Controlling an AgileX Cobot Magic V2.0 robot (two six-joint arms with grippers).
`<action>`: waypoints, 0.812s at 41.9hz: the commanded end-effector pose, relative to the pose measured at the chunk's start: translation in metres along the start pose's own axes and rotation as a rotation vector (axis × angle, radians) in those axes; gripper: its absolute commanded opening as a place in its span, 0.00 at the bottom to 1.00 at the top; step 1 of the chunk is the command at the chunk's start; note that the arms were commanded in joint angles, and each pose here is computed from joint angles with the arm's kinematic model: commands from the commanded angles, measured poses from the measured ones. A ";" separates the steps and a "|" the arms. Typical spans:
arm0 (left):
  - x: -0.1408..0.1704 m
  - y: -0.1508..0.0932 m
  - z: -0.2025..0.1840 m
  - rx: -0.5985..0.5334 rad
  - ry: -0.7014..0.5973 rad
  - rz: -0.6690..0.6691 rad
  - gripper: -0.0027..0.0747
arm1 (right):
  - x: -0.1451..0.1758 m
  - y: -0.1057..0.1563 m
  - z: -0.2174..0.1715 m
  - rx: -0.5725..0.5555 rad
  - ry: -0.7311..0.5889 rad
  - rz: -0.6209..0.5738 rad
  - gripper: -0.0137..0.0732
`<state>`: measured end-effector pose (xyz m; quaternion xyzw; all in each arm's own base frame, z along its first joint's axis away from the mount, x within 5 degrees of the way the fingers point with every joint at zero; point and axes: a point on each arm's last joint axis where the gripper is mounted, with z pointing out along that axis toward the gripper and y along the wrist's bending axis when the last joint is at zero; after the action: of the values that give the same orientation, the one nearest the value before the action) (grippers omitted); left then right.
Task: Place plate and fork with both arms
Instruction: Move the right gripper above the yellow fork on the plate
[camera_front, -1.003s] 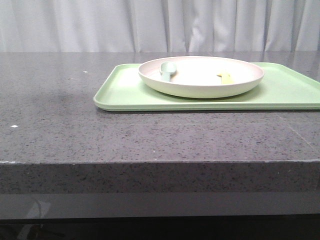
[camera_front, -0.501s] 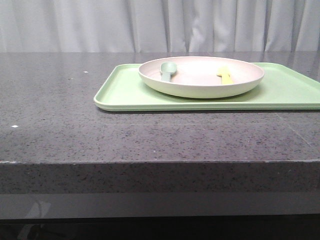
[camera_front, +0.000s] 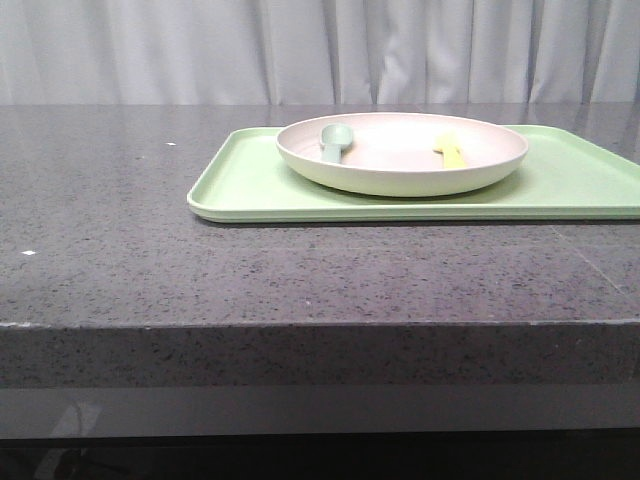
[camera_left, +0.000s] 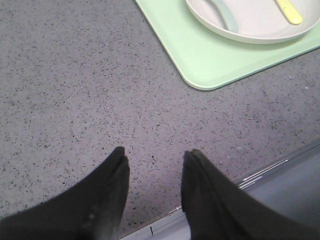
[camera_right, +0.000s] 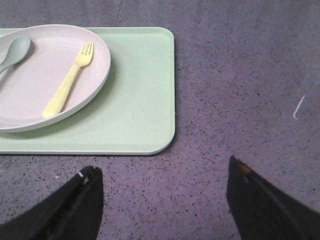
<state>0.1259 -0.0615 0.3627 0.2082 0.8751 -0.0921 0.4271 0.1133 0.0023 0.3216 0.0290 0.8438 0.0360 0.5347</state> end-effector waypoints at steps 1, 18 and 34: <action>-0.011 0.000 -0.007 0.004 -0.093 -0.015 0.37 | -0.017 0.001 -0.004 0.000 -0.096 -0.001 0.78; -0.011 0.000 -0.007 0.004 -0.095 -0.015 0.37 | -0.025 0.007 -0.005 -0.046 -0.079 -0.007 0.78; -0.011 0.000 -0.007 0.004 -0.095 -0.015 0.37 | -0.054 0.047 0.001 -0.291 0.141 -0.287 0.78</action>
<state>0.1259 -0.0615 0.3627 0.2081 0.8751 -0.0926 0.4270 0.1310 0.0346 0.3592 -0.1351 0.8760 0.0749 0.4570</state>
